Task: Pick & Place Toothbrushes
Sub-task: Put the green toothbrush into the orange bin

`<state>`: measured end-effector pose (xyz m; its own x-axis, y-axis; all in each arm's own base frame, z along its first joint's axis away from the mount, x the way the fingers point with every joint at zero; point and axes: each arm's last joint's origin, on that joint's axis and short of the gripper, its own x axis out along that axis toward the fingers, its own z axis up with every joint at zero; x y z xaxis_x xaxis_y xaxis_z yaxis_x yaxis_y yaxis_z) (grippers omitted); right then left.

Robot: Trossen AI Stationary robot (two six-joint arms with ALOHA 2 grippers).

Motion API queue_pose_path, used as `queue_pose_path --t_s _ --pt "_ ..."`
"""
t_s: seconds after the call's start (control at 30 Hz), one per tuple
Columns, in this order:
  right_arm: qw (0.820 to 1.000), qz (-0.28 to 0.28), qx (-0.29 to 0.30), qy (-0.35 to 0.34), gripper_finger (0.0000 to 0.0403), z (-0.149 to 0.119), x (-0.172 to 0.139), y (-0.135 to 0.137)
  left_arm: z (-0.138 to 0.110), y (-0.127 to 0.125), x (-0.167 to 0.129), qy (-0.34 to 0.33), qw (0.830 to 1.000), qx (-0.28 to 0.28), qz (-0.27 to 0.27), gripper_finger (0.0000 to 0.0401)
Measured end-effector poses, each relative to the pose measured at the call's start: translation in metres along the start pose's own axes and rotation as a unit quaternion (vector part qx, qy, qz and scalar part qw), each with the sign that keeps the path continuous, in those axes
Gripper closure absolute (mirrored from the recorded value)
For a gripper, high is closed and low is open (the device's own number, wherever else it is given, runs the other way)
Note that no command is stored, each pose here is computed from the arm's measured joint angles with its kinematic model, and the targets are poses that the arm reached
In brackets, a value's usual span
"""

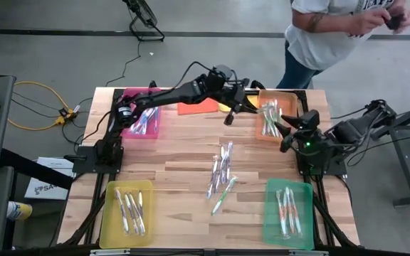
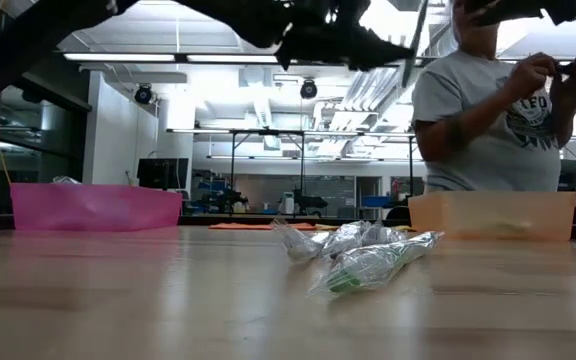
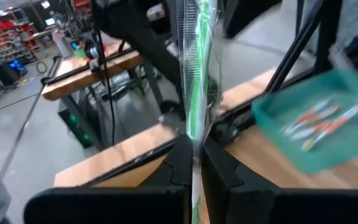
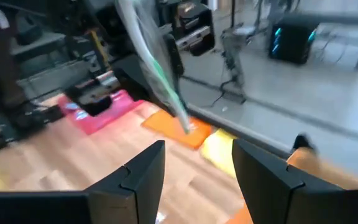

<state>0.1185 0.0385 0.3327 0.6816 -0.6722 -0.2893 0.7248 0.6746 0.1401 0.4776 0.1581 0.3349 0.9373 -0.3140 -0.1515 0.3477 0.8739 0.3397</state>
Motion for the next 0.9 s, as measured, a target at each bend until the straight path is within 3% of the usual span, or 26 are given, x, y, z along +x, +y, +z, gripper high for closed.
queue_pose_path --t_s 0.13,0.33,0.53,0.7,0.9 --pt "1.0 -0.007 -0.021 -0.011 0.0209 0.004 0.009 0.012 0.011 -0.001 -0.005 -0.014 1.0 -0.003 -0.007 0.0396" --pt "0.999 -0.001 -0.013 -0.043 0.0136 0.022 0.017 0.02 0.015 -0.002 -0.007 -0.025 0.999 -0.028 -0.023 0.0396" --pt "0.995 0.065 -0.042 -0.065 0.009 0.041 0.029 0.032 0.017 -0.007 -0.003 -0.029 0.999 -0.03 -0.032 0.0396" --pt "0.994 0.049 -0.046 -0.081 0.0105 0.047 0.041 0.037 0.018 -0.008 -0.002 -0.034 0.998 -0.031 -0.043 0.0396" --pt "0.995 0.046 -0.045 -0.081 0.0168 0.047 0.042 0.036 0.018 -0.007 -0.003 -0.033 0.998 -0.043 -0.042 0.0396"
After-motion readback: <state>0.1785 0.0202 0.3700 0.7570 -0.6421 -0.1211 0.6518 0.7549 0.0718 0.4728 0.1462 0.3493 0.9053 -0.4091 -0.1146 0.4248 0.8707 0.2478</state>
